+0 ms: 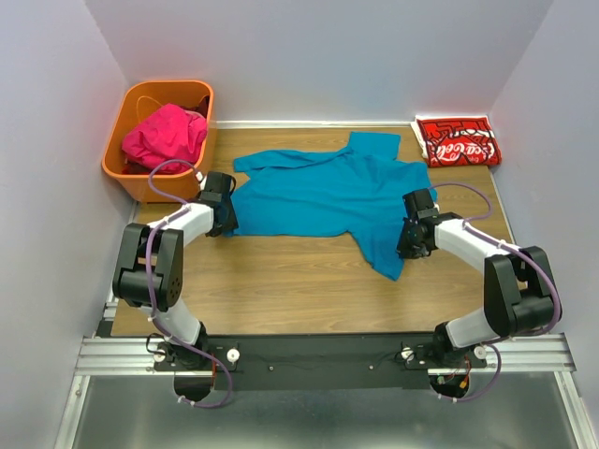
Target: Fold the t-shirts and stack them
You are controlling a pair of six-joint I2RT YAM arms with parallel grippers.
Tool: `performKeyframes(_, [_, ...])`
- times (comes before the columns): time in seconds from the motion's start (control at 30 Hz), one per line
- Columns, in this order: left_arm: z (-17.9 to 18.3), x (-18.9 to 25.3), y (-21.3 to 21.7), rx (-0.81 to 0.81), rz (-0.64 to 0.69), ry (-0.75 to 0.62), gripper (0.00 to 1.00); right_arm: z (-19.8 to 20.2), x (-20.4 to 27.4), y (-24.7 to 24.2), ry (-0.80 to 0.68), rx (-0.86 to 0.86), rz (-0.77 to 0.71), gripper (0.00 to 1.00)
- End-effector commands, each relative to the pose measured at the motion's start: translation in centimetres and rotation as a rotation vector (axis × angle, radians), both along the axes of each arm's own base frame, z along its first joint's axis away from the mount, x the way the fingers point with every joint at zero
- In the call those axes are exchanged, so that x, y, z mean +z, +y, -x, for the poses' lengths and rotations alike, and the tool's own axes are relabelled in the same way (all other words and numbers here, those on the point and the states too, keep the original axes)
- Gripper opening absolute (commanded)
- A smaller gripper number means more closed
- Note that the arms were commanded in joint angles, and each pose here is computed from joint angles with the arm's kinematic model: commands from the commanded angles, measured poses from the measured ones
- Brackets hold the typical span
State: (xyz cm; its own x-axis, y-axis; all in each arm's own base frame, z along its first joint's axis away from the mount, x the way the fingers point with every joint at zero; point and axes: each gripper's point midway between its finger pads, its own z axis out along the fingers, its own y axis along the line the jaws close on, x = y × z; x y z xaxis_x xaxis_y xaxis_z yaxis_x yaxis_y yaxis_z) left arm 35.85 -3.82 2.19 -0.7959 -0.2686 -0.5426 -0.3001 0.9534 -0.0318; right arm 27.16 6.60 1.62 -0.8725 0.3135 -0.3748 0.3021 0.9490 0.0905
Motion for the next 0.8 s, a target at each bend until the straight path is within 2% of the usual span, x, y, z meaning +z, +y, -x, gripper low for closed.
performKeyframes(0.0, [2.6, -0.6, 0.1, 0.038, 0.028, 0.084, 0.56, 0.8, 0.5, -0.1, 0.017, 0.031, 0.000, 0.00])
performKeyframes(0.23, [1.6, 3.0, 0.7, 0.087, 0.014, 0.004, 0.56, 0.8, 0.6, 0.0, 0.015, 0.058, 0.002, 0.00])
performKeyframes(0.77, [1.1, 0.4, 0.5, 0.124, 0.025, 0.050, 0.56, 1.0, 0.5, 0.5, 0.027, 0.103, -0.020, 0.00])
